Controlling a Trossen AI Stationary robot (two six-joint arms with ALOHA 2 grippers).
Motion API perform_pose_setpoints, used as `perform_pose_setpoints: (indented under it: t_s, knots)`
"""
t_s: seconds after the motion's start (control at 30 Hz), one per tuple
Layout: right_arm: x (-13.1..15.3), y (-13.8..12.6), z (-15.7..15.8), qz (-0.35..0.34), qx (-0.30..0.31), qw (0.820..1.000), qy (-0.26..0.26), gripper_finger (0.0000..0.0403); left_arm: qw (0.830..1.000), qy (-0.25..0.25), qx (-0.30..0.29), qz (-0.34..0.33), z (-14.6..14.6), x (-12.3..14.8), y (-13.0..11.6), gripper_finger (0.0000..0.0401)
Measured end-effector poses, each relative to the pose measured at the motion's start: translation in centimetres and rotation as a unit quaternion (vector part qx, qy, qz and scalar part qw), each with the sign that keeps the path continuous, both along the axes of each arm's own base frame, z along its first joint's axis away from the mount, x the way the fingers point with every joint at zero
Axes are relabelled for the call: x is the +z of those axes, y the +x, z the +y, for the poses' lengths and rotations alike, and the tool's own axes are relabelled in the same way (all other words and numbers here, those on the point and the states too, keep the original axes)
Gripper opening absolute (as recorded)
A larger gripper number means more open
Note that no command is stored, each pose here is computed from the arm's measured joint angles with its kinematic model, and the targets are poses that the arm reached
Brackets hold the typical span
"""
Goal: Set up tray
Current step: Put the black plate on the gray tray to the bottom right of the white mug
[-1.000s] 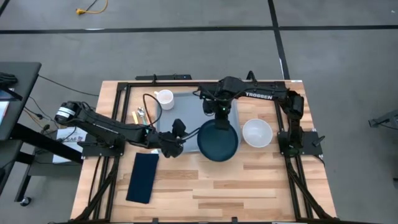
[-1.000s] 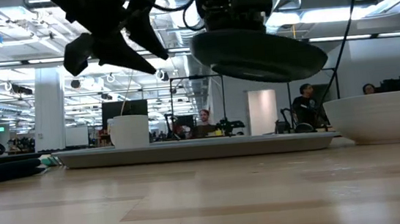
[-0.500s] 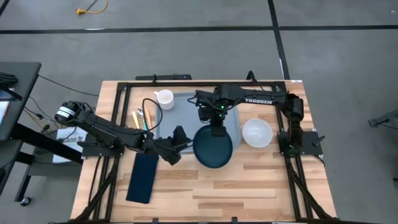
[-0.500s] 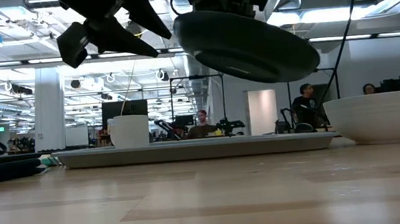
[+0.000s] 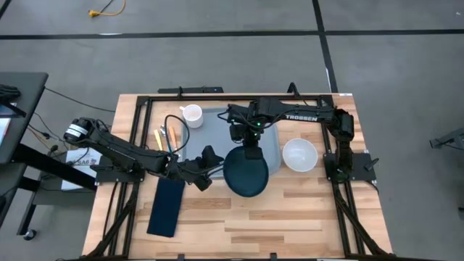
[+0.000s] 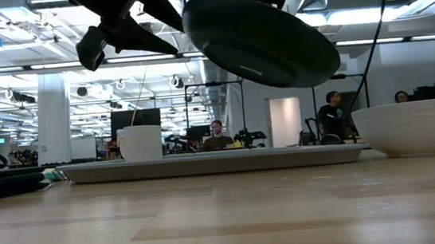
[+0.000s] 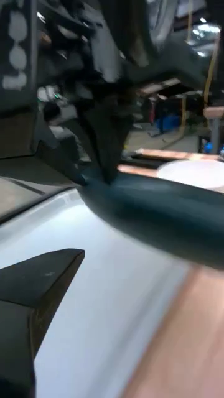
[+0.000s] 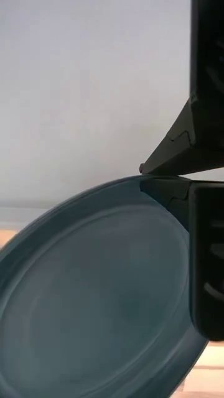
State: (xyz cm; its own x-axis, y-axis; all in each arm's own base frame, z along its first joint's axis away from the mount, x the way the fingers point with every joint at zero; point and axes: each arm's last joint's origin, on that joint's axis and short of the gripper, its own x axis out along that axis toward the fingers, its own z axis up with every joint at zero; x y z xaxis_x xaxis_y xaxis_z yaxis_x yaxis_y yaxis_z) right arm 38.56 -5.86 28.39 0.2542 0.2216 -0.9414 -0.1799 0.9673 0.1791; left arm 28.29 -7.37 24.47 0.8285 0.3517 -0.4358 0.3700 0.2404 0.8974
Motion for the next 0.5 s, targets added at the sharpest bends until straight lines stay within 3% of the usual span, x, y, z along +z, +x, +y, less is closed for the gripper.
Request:
perform_pose_setpoints:
  t_s: [0.2,0.4,0.5]
  knots:
    - [0.0,0.0,0.0,0.000,0.000,1.000,0.000,0.0000,0.999,0.024,0.023,-0.005,-0.3,0.1,-0.2,0.0170]
    - [0.0,0.0,0.0,0.001,0.000,1.000,0.000,0.0000,0.998,0.005,-0.056,0.010,-1.5,0.0,-0.3,0.0170]
    - [0.0,0.0,0.0,0.000,0.000,1.000,0.000,0.0000,0.996,0.026,-0.082,0.006,-1.9,0.0,0.0,0.0169]
